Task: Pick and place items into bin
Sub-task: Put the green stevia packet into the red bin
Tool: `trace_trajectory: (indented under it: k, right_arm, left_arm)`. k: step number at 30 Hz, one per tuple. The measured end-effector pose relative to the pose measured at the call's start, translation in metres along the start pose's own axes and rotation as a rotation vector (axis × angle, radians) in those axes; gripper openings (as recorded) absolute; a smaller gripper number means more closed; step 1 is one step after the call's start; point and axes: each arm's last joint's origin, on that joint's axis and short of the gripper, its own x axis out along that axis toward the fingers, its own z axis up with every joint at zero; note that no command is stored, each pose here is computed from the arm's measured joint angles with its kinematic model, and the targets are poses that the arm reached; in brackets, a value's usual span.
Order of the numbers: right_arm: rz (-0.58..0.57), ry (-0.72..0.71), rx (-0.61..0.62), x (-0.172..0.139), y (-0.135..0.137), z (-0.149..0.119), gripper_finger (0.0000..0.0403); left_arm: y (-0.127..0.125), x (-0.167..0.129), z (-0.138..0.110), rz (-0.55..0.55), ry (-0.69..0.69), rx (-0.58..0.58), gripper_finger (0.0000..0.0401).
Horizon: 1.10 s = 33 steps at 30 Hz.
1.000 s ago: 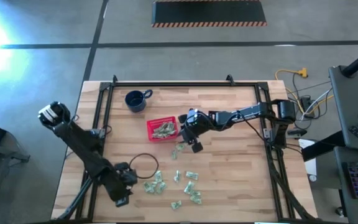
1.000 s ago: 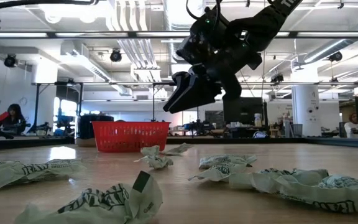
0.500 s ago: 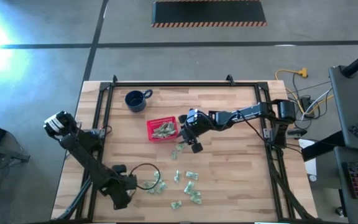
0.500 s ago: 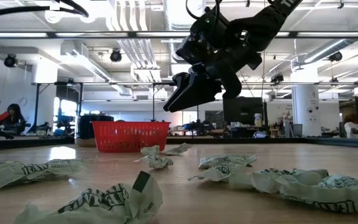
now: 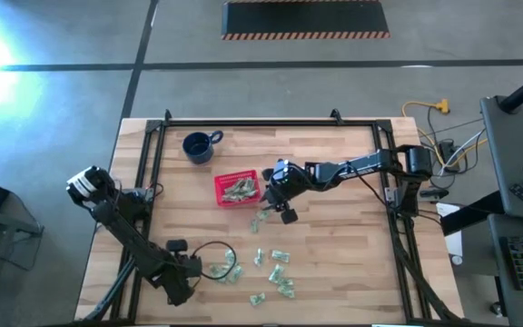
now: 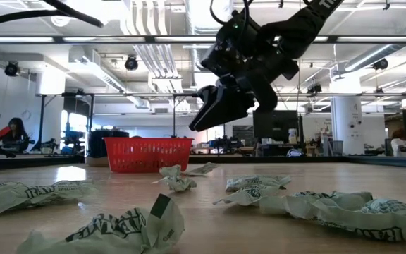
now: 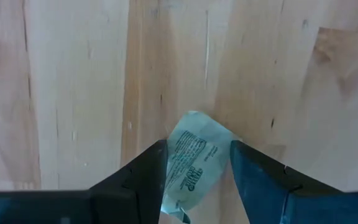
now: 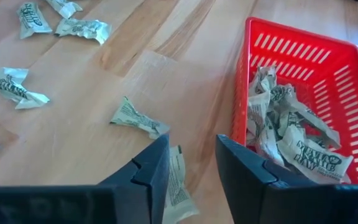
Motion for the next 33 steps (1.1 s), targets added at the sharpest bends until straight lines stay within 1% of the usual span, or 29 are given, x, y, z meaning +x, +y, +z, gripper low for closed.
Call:
trace_trajectory:
  k: [3, 5, 11, 15, 17, 19, 21, 23, 26, 29, 33]
  right_arm:
    - [0.001, 0.004, 0.006, 0.000, 0.001, -0.001, 0.0114]
    - [0.003, 0.007, 0.007, 0.000, 0.001, -0.002, 0.0111]
    - [0.004, 0.011, 0.008, 0.001, 0.002, -0.004, 0.0101]
    - [0.006, 0.014, 0.009, 0.001, 0.002, -0.005, 0.0095]
    - [0.009, 0.022, 0.011, 0.001, 0.002, -0.006, 0.0092]
    - [0.016, 0.038, 0.017, 0.001, 0.003, -0.008, 0.0089]
    - [0.025, 0.061, 0.025, 0.000, 0.004, -0.010, 0.0088]
    - [0.038, 0.090, 0.035, -0.002, 0.005, -0.011, 0.0089]
    - [0.045, 0.109, 0.046, -0.007, 0.007, -0.011, 0.0091]
    - [0.047, 0.113, 0.054, -0.013, 0.009, -0.009, 0.0088]
    - [0.053, 0.125, 0.073, -0.017, 0.013, -0.009, 0.0081]
  left_arm:
    - [0.000, 0.001, 0.000, 0.014, 0.002, 0.005, 0.0155]
    - [0.001, 0.002, 0.000, 0.023, 0.003, 0.009, 0.0140]
    - [0.002, 0.001, 0.000, 0.040, -0.022, 0.031, 0.0061]
    - [0.004, 0.001, 0.002, 0.077, -0.077, 0.037, 0.0012]
    - [0.007, 0.000, 0.006, 0.127, -0.147, 0.045, 0.0006]
    - [0.011, -0.003, 0.011, 0.183, -0.231, 0.061, 0.0009]
    - [0.014, -0.010, 0.018, 0.215, -0.317, 0.076, 0.0010]
    - [0.019, -0.016, 0.023, 0.248, -0.369, 0.095, 0.0008]
    - [0.028, -0.025, 0.031, 0.327, -0.459, 0.130, 0.0004]
    - [0.038, -0.037, 0.041, 0.460, -0.580, 0.177, 0.0003]
    - [0.060, -0.046, 0.055, 0.697, -0.684, 0.197, 0.0002]
